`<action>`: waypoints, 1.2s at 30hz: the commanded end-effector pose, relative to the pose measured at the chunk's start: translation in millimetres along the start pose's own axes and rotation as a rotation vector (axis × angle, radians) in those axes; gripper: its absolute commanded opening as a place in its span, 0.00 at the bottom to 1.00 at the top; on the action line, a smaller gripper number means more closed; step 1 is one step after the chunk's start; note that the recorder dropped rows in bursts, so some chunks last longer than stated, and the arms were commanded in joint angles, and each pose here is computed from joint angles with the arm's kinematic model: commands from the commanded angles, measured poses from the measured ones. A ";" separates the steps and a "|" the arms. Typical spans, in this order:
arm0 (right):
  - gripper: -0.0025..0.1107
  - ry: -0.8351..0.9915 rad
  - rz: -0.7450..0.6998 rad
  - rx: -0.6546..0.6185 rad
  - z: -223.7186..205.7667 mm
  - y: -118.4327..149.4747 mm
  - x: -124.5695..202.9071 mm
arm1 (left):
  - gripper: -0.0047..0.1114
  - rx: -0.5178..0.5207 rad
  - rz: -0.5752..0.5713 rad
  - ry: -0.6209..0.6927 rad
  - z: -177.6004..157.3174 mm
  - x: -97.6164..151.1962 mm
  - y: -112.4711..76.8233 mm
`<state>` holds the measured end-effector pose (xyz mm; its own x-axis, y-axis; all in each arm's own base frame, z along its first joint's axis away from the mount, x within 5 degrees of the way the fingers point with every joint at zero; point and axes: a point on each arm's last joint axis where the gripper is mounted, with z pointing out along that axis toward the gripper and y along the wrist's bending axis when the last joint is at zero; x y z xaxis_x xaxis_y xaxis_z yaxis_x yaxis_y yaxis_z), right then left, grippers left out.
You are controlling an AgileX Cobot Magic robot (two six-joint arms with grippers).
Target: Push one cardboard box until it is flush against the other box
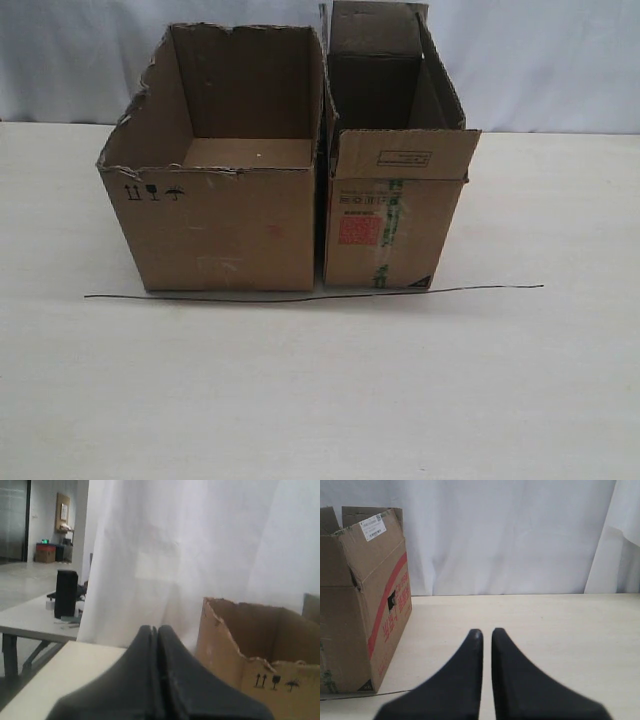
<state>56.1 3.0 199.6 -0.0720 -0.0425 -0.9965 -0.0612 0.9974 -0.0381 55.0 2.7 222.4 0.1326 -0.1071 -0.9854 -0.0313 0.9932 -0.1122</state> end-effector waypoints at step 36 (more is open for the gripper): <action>0.07 -0.002 -0.008 0.008 0.1 -0.4 0.9 | 0.04 0.010 0.061 0.032 0.1 8.3 0.0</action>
<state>56.1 3.0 199.6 -0.0720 -0.0425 -0.9965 -0.0612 0.9974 -0.0381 56.3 2.4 213.9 0.0879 -0.0440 -0.9952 -0.0380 0.9981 -0.0475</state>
